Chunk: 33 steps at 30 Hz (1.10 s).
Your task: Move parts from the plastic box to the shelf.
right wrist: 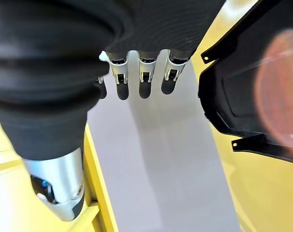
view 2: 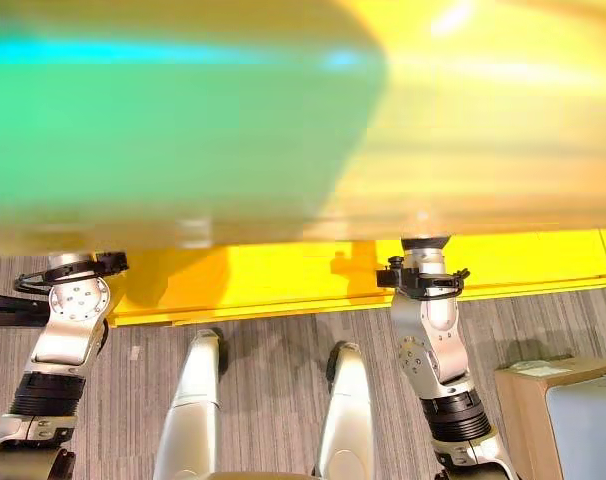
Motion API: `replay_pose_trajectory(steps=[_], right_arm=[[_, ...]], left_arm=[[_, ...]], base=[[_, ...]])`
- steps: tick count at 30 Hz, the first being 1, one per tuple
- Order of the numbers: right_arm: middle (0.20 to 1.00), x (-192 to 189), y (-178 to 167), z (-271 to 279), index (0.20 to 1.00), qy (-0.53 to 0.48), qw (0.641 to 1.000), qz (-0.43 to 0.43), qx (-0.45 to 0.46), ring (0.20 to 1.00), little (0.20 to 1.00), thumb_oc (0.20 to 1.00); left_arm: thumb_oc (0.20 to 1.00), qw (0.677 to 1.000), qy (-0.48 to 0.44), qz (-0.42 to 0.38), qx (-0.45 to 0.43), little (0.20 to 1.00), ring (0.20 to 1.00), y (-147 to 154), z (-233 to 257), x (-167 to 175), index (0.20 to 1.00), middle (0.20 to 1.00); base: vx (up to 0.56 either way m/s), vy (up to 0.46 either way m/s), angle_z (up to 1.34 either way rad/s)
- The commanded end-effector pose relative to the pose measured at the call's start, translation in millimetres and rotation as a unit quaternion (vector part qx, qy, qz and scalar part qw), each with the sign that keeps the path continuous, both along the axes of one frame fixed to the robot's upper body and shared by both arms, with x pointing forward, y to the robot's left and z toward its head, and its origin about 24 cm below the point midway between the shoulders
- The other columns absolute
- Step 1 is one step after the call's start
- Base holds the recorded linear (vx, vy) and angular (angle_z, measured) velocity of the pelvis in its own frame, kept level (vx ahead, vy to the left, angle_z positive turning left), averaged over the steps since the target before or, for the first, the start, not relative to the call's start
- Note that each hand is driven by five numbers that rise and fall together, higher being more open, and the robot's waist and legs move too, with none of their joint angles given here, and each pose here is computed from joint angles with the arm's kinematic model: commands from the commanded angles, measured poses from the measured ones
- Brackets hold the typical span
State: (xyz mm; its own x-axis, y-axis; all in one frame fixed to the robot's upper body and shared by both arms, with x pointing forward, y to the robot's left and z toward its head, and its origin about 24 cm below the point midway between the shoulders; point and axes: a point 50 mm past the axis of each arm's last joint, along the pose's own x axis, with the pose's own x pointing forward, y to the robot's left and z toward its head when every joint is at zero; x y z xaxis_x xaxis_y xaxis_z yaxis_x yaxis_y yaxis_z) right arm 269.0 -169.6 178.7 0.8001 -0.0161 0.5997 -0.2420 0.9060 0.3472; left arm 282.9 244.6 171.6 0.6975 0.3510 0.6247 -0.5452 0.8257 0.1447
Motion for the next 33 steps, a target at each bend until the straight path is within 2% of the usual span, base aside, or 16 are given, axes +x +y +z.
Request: replay_pose_trajectory(steps=[1, 11, 22, 28, 33], right_arm=[[1.0, -4, -5, 28, 1.0, -0.073, 0.997, -0.001, 0.014, 1.0, 1.0, 1.0], [1.0, -2, 0, 35, 1.0, -0.085, 0.996, -0.002, 0.014, 1.0, 1.0, 1.0], [1.0, 8, 4, 51, 1.0, -0.103, 0.994, -0.01, 0.017, 1.0, 1.0, 1.0], [1.0, 14, 8, 57, 1.0, -0.104, 0.994, -0.004, 0.009, 1.0, 1.0, 1.0], [1.0, 20, 17, 58, 1.0, -0.096, 0.995, 0.021, 0.008, 1.0, 1.0, 1.0]], left_arm=[[0.2, 0.996, -0.086, -0.024, 0.022, 0.2, 0.2, -7, 34, -5, 0.2, 0.2], [0.2, 0.996, -0.092, -0.015, 0.017, 0.2, 0.2, -8, 35, -5, 0.2, 0.2], [0.2, 0.992, -0.118, 0.035, 0.011, 0.2, 0.2, 1, 48, 2, 0.2, 0.2], [0.2, 0.992, -0.105, 0.037, 0.063, 0.2, 0.2, -3, 60, 14, 0.2, 0.2], [0.2, 0.995, -0.043, 0.025, 0.084, 0.2, 0.2, -2, 66, 45, 0.2, 0.2]], base=[[0.0, 0.0, 0.0], [0.0, 0.003, -0.01], [0.0, 0.0, 0.0], [0.0, 0.0, 0.0], [0.0, 0.0, 0.0]])
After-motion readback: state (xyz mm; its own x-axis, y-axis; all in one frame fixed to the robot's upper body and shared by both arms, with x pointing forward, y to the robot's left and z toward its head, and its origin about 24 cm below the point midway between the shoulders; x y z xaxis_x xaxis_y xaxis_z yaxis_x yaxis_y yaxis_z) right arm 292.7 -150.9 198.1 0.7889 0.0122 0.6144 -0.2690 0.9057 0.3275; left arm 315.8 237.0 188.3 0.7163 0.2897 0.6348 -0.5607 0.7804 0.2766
